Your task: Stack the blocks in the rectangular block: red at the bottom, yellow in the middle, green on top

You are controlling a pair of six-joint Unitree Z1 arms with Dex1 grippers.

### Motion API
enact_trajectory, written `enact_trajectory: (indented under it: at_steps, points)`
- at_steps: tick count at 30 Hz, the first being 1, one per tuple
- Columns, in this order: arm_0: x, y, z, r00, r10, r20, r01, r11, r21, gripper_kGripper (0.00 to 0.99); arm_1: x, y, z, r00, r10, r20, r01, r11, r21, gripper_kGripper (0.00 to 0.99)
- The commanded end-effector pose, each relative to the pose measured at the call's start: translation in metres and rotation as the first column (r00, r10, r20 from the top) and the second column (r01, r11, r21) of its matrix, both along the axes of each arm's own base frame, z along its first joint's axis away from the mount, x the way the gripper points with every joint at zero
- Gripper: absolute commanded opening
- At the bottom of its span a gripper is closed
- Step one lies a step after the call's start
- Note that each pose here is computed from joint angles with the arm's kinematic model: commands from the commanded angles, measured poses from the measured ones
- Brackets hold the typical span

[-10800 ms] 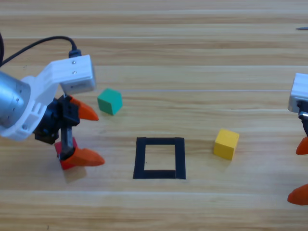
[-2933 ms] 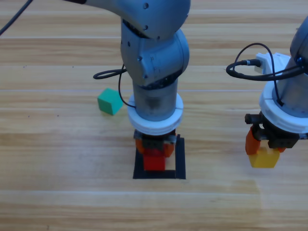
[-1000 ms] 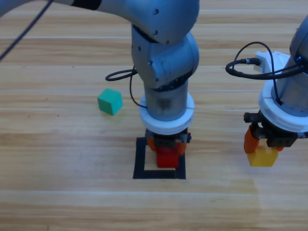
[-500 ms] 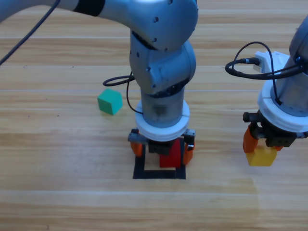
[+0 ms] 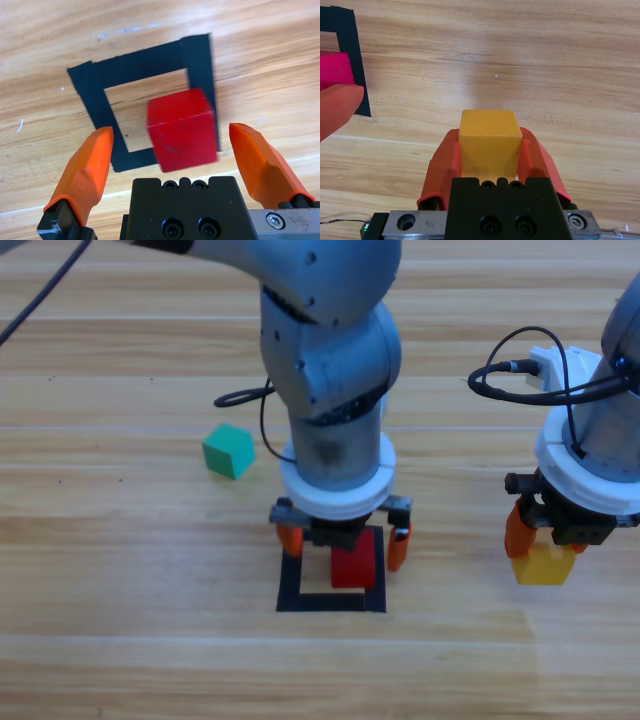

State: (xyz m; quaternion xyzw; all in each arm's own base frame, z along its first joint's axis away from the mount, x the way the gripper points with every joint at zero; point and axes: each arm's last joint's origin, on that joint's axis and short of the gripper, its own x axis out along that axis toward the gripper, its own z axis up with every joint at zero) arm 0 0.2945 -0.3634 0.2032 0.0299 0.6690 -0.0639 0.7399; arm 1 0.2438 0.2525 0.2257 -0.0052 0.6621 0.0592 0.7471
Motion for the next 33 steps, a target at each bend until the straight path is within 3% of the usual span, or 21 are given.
enact_trajectory:
  at_steps: [1, 10, 16, 21, 26, 30, 33]
  points:
    - [0.004, 0.008, 0.053, 0.999, 0.012, 0.052, -0.008, 0.997, -0.075, 0.99, -0.002, -0.011, 0.006, 1.0, -0.007, 0.03, 0.007, 1.0, 0.004, 0.15]
    - [0.005, 0.017, 0.061, 0.999, -0.002, 0.047, 0.004, 0.999, -0.04, 0.99, -0.002, -0.011, 0.009, 0.999, -0.001, 0.035, 0.0, 1.0, 0.014, 0.15]
    - [-0.006, 0.039, 0.115, 0.987, 0.0, 0.158, 0.013, 0.996, -0.083, 0.99, -0.015, -0.001, 0.021, 0.995, 0.079, 0.064, -0.081, 0.996, 0.024, 0.15]
    - [0.002, 0.079, 0.139, 0.975, 0.004, 0.221, 0.008, 0.999, -0.052, 0.99, -0.018, 0.013, 0.032, 0.99, 0.12, 0.078, -0.121, 0.993, 0.008, 0.15]
    - [0.005, 0.124, 0.149, 0.956, -0.017, 0.294, 0.0, 0.998, 0.057, 0.99, -0.001, 0.041, 0.051, 0.987, 0.142, 0.069, -0.142, 0.99, -0.007, 0.15]
    - [-0.003, 0.164, 0.147, 0.93, -0.033, 0.366, 0.008, 0.998, 0.07, 0.99, -0.003, 0.07, 0.054, 0.983, 0.173, 0.06, -0.172, 0.985, -0.016, 0.15]
    - [-0.03, 0.204, 0.14, 0.895, -0.032, 0.445, 0.012, 0.999, 0.048, 0.99, -0.008, 0.093, 0.052, 0.98, 0.192, 0.059, -0.192, 0.981, -0.011, 0.15]
